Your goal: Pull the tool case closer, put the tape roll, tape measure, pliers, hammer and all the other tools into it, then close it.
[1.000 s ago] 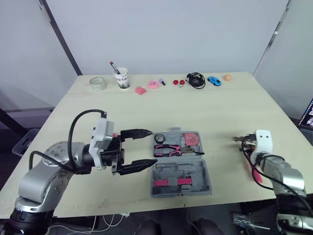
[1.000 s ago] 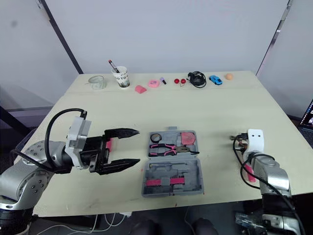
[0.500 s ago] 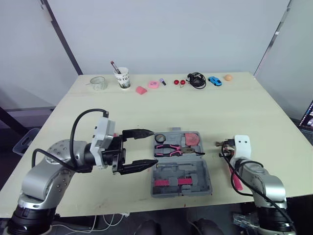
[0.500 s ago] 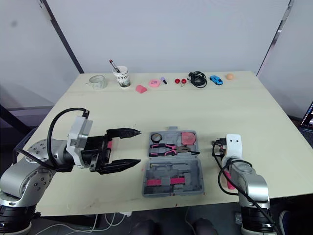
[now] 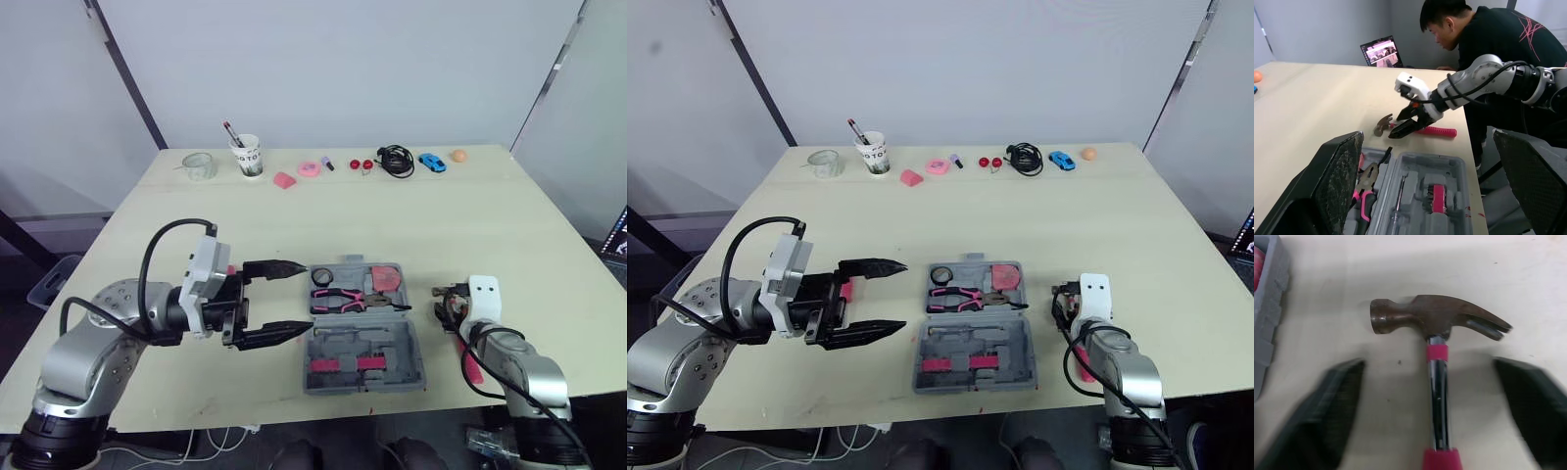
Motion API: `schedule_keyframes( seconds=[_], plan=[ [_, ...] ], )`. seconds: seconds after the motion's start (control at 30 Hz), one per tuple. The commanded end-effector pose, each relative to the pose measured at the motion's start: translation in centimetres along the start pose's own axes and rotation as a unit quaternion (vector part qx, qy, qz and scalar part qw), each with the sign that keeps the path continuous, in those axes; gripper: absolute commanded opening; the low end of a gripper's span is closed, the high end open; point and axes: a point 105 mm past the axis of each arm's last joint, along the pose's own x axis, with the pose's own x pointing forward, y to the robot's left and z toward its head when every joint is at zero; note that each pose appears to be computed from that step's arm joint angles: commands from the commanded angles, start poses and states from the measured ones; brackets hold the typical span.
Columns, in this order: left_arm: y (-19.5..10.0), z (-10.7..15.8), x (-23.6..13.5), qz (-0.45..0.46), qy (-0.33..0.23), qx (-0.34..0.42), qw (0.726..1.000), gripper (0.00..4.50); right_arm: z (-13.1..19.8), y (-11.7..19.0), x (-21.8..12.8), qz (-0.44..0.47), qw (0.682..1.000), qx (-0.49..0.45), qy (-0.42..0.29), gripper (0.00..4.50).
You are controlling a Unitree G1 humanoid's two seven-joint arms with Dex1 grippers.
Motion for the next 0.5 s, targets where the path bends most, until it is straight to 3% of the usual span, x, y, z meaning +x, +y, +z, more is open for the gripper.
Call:
schedule_keyframes(
  seconds=[0.03, 0.33, 0.5],
  plan=[
    [0.2, 0.5, -0.5, 0.012, -0.003, 0.018, 1.0, 4.5, 2.3, -0.9, -1.8, 0.001, 0.999, -0.024, -0.044, 4.48],
    [0.7, -0.2, -1.0, 0.036, -0.008, 0.022, 0.999, 4.5, 6.8, -1.5, -4.2, 0.099, 0.971, -0.196, -0.092, 4.48],
    [0.8, -0.3, -0.9, 0.035, -0.011, 0.024, 0.999, 4.5, 7.7, 0.5, -4.3, 0.257, 0.898, -0.349, -0.073, 4.48]
  ],
)
